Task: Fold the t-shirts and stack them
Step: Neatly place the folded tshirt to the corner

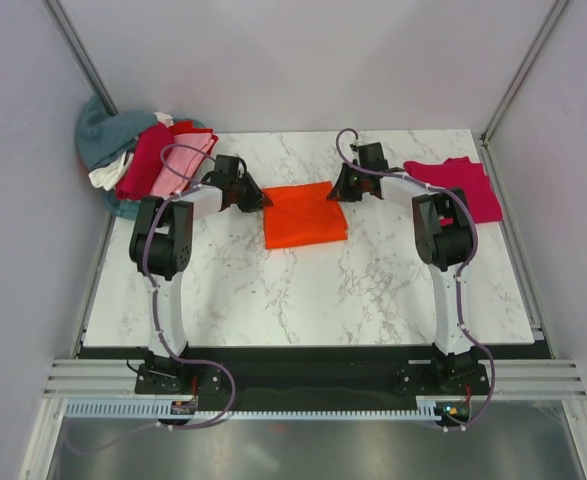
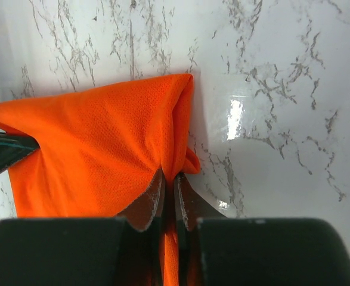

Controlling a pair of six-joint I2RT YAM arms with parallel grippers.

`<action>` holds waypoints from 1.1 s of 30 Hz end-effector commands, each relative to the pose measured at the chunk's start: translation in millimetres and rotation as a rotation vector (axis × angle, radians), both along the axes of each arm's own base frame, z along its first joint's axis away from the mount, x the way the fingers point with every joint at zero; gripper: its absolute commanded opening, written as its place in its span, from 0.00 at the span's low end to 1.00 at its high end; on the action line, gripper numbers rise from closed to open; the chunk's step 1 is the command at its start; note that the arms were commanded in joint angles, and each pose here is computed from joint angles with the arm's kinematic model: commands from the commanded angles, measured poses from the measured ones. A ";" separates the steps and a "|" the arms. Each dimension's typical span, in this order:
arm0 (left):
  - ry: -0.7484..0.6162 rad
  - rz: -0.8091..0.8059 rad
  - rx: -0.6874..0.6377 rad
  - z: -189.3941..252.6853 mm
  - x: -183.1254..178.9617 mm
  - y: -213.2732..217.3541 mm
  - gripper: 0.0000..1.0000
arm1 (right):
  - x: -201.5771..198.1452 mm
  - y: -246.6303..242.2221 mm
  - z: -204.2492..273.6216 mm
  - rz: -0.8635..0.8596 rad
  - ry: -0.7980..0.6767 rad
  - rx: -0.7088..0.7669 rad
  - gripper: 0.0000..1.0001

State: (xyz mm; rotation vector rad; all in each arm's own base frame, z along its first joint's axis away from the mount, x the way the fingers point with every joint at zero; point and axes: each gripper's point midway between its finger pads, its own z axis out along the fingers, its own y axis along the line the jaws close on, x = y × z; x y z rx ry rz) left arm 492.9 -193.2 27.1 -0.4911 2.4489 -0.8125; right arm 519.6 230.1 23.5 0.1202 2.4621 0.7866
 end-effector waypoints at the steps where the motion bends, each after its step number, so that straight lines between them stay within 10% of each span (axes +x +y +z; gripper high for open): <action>1: -0.012 0.020 0.038 -4.9 7.6 -2.4 0.15 | 5.7 -8.6 5.4 -0.034 -0.024 -0.049 0.06; 15: -0.285 -0.063 0.025 114.5 -1.0 -56.4 0.02 | -1.6 -50.0 118.7 -0.136 -0.207 -0.032 0.00; 33: -0.606 -0.329 -0.331 254.2 -53.2 -305.6 0.02 | -49.6 -318.9 231.5 -0.775 -0.289 -0.152 0.00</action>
